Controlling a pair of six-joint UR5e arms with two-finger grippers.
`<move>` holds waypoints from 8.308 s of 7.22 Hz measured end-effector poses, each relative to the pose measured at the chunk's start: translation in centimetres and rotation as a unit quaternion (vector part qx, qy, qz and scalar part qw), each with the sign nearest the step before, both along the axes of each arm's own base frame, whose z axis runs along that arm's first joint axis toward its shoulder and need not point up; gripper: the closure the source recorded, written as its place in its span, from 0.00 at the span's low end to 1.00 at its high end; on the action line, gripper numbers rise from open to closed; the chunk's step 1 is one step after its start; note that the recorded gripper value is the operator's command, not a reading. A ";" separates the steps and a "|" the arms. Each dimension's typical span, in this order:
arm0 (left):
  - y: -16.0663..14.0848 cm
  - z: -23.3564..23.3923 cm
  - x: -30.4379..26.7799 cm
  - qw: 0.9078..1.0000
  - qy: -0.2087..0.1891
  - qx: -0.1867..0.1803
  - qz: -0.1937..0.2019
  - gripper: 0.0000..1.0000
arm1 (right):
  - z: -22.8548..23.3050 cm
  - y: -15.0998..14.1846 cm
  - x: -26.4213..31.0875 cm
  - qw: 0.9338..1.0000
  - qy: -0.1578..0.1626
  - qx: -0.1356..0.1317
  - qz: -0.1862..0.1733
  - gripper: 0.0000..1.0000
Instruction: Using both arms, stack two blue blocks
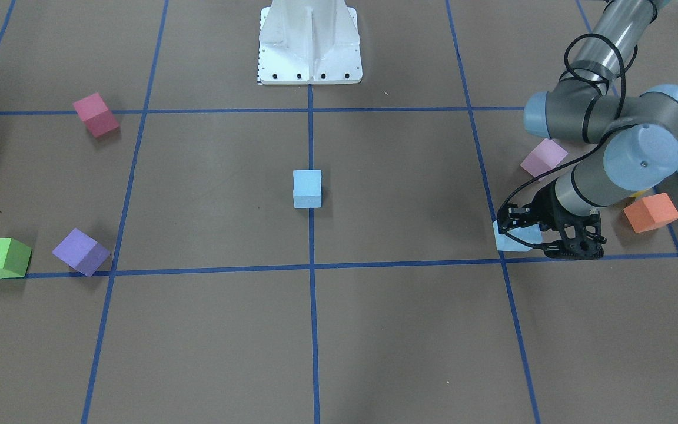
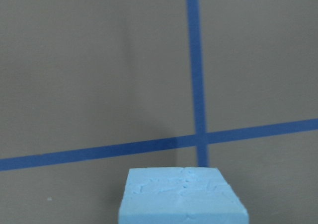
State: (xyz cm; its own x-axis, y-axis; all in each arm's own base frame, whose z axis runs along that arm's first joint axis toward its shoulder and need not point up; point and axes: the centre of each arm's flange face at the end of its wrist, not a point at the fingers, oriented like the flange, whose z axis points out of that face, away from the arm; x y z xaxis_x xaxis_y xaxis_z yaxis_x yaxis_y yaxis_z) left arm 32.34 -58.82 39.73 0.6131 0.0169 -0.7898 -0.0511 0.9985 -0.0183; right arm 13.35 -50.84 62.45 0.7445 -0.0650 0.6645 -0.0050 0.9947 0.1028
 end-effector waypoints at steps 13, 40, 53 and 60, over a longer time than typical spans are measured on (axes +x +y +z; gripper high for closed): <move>11.5 -28.5 24.7 1.000 -0.013 -0.011 -0.023 0.42 | -0.1 0.0 -0.1 1.000 -0.002 -0.006 0.007 0.00; 12.0 -29.1 24.7 1.000 0.004 0.021 0.005 0.02 | -0.3 -0.2 -0.3 1.000 -0.002 -0.010 0.011 0.00; 4.5 18.0 -36.2 0.994 -0.025 0.101 0.020 0.02 | -0.2 -0.3 -1.3 1.000 -0.009 -0.015 0.006 0.00; 4.8 20.3 -37.1 0.995 -0.040 0.091 0.019 0.02 | 2.1 -0.7 -2.3 1.000 -0.004 0.004 0.007 0.00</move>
State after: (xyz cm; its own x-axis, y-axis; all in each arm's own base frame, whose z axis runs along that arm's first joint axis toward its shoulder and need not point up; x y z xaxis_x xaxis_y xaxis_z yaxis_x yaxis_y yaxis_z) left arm -4.76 -53.98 60.00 0.6705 0.1801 -0.7197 -0.0952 0.9830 0.1573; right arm 11.06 -51.55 64.54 0.7402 -0.0595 0.6697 -0.0201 0.9937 0.1104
